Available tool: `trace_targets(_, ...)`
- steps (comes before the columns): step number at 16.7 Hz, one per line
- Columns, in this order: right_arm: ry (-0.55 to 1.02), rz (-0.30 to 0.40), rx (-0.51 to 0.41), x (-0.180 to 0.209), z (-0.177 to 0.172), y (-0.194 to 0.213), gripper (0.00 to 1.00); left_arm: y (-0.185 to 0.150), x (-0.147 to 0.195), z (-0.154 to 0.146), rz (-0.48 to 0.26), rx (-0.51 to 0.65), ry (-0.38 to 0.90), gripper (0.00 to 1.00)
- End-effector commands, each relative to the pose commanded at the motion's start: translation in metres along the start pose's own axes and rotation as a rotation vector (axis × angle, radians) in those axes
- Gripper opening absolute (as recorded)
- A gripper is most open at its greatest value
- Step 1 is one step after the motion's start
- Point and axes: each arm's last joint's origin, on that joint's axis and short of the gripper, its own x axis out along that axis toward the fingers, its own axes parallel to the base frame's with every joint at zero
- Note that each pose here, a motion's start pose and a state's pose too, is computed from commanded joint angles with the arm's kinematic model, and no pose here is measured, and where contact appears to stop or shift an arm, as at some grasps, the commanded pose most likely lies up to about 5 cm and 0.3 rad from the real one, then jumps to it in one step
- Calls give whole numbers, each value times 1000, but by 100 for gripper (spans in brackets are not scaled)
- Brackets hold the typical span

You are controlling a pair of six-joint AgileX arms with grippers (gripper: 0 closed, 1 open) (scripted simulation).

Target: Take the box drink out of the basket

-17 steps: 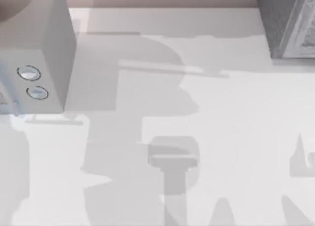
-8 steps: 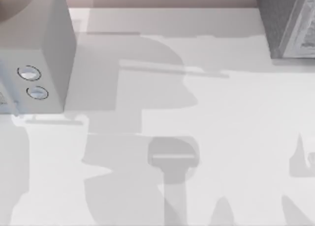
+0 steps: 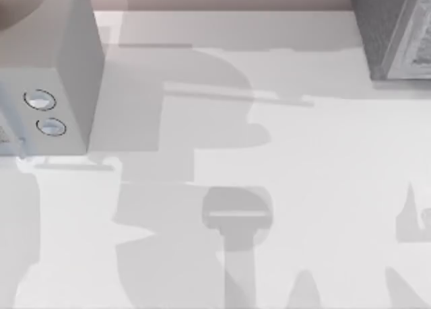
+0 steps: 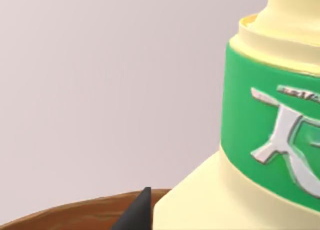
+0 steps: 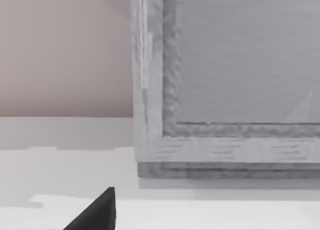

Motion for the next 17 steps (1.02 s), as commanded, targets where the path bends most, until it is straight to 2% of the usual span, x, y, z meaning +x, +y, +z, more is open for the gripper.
trace_targets(3,0,0,0,0,0,0,100,0,0,0,0,0,0,2)
trace_targets(4,0,0,0,0,0,0,100,0,0,0,0,0,0,0)
trace_targets(11,0,0,0,0,0,0,100,0,0,0,0,0,0,0)
trace_targets(14,0,0,0,0,0,0,100,1,-3,15,10,10,-39,0)
trace_targets(17,0,0,0,0,0,0,100,0,-1,53,38,24,-138,0)
